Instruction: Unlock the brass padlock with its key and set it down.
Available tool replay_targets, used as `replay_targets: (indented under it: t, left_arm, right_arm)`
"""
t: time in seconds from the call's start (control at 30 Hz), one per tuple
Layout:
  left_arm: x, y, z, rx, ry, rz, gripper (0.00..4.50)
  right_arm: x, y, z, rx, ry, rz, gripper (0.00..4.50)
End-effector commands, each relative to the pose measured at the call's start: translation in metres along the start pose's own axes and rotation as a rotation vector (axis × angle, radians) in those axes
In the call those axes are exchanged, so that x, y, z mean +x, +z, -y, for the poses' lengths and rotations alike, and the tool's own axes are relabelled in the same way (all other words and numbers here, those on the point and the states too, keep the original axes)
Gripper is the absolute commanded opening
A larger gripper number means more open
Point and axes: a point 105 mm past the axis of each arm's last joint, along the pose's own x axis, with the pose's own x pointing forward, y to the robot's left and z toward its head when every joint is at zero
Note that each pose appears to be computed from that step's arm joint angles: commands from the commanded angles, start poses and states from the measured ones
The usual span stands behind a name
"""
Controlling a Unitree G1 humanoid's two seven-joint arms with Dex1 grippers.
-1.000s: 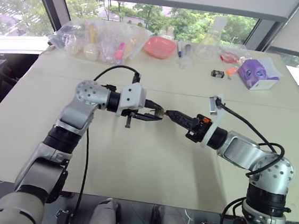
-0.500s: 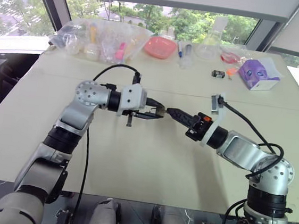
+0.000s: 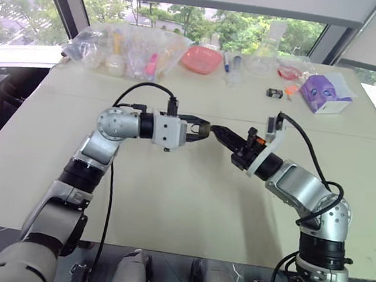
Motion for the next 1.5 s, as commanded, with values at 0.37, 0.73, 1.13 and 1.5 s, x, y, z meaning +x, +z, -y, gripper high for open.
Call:
replay_targets:
  t: [0.37, 0.73, 1.13, 1.5]
  left_arm:
    - [-0.006, 0.012, -0.026, 0.161, 0.123, 0.061, 0.73]
    - [-0.01, 0.005, -0.034, -0.069, 0.054, 0.047, 0.73]
    - [0.002, 0.022, -0.022, -0.118, -0.003, 0.113, 0.73]
    - [0.004, 0.028, -0.012, -0.116, -0.031, 0.131, 0.73]
  right_arm:
    - [0.004, 0.011, 0.004, 0.009, -0.057, 0.049, 0.02]
    - [-0.01, 0.024, -0.019, -0.417, 0.062, 0.059, 3.51]
    - [-0.002, 0.0, -0.013, -0.576, 0.091, -0.07, 4.33]
    - [0.004, 0.001, -0.018, -0.505, 0.13, -0.048, 1.89]
